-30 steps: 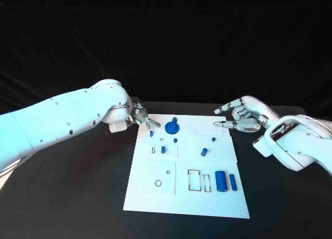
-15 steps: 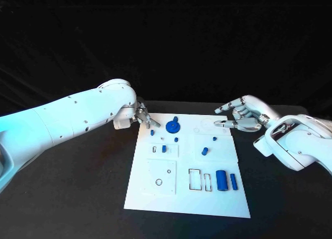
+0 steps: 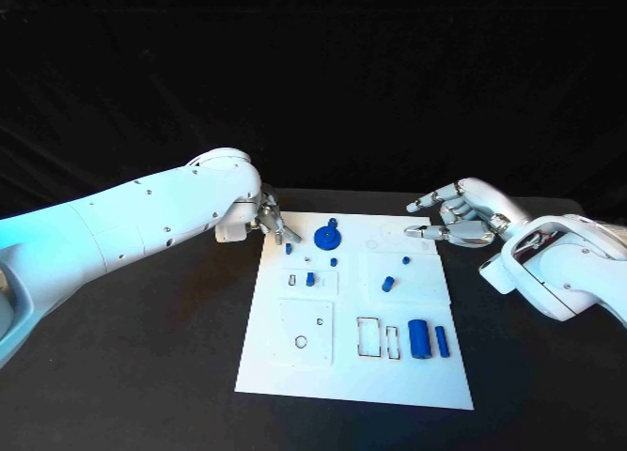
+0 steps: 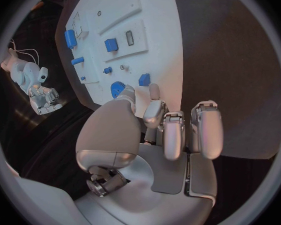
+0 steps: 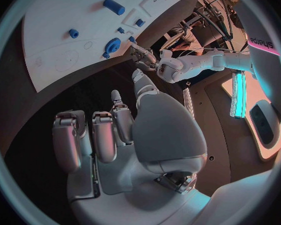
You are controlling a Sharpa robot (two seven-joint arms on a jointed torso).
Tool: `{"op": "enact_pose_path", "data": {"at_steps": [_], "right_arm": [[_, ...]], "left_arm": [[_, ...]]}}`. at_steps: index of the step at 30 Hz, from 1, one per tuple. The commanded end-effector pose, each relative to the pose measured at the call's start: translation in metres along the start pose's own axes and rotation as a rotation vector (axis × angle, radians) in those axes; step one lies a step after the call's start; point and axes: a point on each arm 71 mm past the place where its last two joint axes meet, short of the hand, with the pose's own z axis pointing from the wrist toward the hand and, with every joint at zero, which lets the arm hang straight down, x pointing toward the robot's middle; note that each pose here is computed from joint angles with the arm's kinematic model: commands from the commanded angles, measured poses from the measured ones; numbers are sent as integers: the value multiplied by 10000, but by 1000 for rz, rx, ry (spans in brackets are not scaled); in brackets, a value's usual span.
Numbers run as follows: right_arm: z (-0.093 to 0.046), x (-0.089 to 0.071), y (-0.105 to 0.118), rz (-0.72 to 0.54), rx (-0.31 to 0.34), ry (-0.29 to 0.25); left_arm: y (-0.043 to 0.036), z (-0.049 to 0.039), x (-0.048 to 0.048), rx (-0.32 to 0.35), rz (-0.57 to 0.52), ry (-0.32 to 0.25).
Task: Assemble the parts on the task board
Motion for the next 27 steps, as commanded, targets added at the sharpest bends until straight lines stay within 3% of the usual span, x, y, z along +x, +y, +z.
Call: {"op": "enact_pose_path", "data": {"at_steps": [1,27], "right_arm": [[2,15,8,-1,-8,13],[10,26,18,0,-12,16]], "left_arm": [[-25,2,28,7,30,32],[-75,55,93,11,21,45]]}}
